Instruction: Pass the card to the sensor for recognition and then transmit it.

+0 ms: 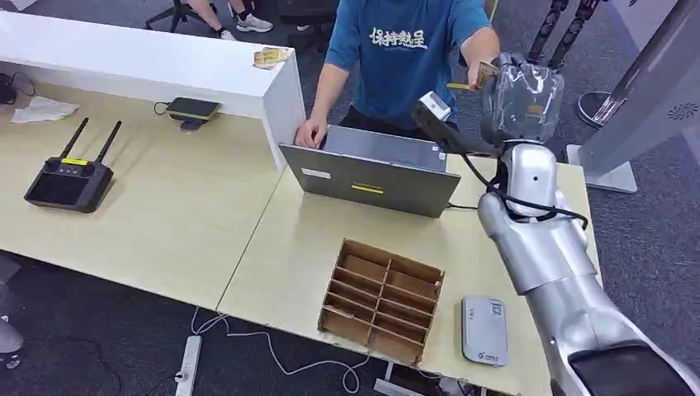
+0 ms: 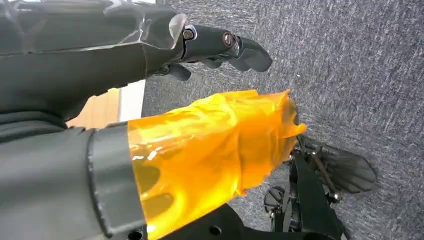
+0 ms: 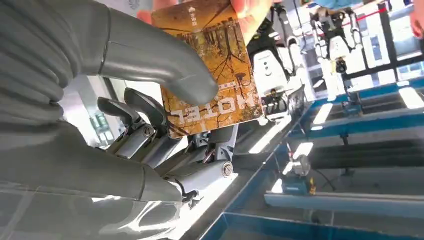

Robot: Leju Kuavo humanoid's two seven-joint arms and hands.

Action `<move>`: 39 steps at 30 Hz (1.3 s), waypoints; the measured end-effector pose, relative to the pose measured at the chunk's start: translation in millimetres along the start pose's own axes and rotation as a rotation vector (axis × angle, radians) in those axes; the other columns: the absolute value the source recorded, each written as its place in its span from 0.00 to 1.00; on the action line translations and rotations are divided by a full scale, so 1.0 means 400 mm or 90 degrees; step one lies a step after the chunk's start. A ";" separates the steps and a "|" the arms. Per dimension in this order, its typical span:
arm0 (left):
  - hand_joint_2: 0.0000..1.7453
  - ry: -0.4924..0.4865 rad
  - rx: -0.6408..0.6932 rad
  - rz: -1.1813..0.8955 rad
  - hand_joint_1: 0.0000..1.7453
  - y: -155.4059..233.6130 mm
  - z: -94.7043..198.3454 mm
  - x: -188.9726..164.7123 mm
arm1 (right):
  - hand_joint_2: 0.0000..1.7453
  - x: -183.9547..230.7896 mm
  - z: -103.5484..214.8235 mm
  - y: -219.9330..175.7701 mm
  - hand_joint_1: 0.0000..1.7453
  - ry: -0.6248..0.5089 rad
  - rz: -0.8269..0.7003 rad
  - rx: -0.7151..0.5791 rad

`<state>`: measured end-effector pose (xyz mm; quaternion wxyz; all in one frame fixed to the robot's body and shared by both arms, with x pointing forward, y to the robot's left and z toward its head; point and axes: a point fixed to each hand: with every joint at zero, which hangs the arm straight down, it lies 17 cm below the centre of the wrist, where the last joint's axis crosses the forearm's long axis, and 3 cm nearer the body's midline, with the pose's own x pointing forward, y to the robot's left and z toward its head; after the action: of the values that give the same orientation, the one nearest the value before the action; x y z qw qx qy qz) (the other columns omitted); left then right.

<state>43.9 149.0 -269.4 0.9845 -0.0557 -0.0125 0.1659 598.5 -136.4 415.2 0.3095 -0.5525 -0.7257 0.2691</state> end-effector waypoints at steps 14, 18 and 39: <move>0.00 0.005 0.001 -0.002 0.00 0.000 0.000 -0.003 | 1.00 -0.005 0.005 0.021 1.00 0.001 0.026 0.010; 0.00 0.005 0.001 -0.002 0.00 0.000 0.000 -0.003 | 1.00 -0.005 0.006 0.022 1.00 -0.001 0.030 0.010; 0.00 0.006 0.001 -0.001 0.00 0.000 0.000 -0.003 | 1.00 0.019 0.005 0.016 0.00 -0.010 0.023 0.004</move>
<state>42.7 148.6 -269.4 0.9847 -0.0554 -0.0080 0.1652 599.5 -127.8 410.3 0.3004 -0.5628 -0.7170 0.2810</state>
